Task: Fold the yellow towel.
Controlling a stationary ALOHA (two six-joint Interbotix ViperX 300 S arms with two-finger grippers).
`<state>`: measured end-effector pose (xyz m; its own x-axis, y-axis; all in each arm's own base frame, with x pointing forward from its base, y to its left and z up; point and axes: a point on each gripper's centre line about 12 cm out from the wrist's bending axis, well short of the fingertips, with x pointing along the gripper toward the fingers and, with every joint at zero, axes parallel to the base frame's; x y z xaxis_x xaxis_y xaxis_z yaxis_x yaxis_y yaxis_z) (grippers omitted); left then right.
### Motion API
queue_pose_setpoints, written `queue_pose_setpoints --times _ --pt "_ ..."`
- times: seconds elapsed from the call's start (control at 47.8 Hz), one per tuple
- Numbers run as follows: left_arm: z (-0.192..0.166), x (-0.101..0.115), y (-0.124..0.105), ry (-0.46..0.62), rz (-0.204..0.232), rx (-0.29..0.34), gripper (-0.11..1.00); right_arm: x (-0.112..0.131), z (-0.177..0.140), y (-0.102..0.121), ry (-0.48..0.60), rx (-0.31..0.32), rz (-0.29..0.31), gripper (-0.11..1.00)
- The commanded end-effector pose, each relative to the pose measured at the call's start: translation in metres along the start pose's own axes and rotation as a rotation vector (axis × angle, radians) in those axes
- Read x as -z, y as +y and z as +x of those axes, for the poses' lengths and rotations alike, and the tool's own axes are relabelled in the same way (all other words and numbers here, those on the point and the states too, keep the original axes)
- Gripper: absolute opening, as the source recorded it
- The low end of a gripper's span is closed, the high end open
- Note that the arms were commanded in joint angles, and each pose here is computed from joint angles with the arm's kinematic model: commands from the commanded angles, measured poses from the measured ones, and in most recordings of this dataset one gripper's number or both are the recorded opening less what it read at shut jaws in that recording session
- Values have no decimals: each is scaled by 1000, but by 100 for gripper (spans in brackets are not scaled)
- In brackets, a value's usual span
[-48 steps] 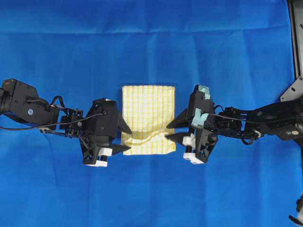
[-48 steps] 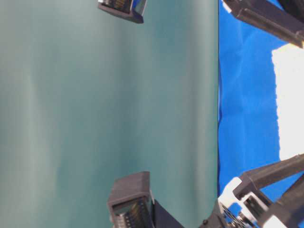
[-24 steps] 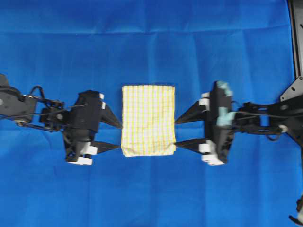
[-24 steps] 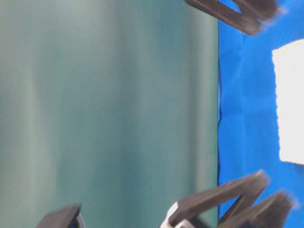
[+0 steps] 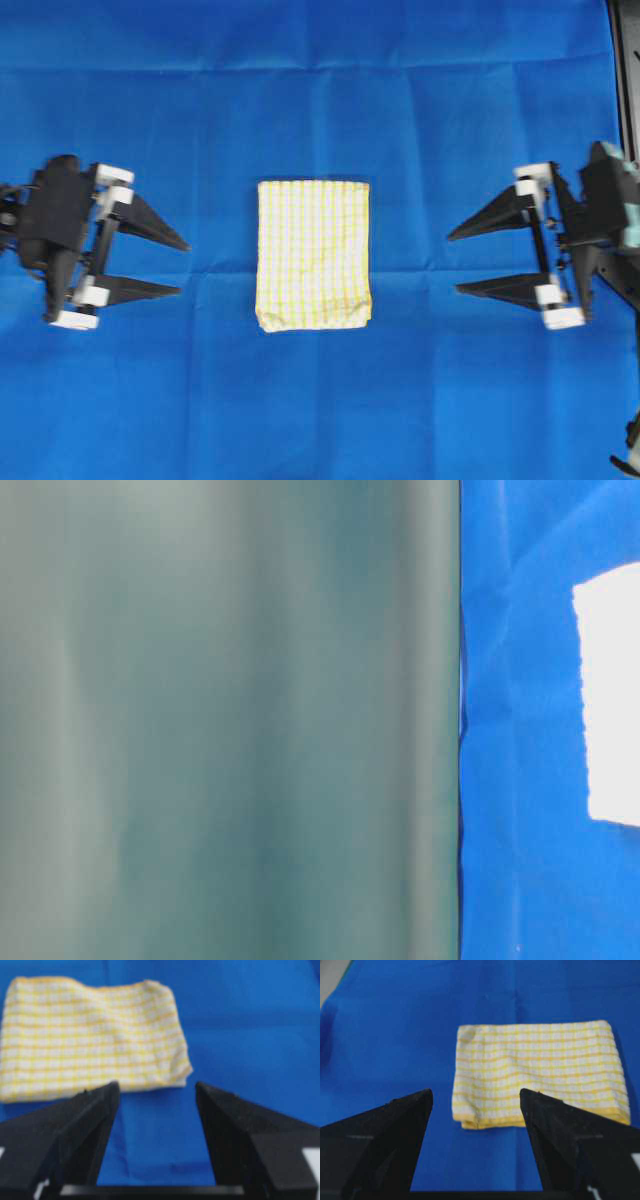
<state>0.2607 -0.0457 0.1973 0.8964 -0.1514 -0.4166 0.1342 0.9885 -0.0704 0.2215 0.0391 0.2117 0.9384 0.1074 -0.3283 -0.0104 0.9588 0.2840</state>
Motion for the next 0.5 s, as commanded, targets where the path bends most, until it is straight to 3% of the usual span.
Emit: queue_pose_setpoints --times 0.0,0.481 --pt "-15 -7 -1 -64 2 6 56 -2 -8 -3 -19 0 -10 71" --pt "-70 33 3 -171 1 13 56 36 -41 -27 -54 29 -9 71"
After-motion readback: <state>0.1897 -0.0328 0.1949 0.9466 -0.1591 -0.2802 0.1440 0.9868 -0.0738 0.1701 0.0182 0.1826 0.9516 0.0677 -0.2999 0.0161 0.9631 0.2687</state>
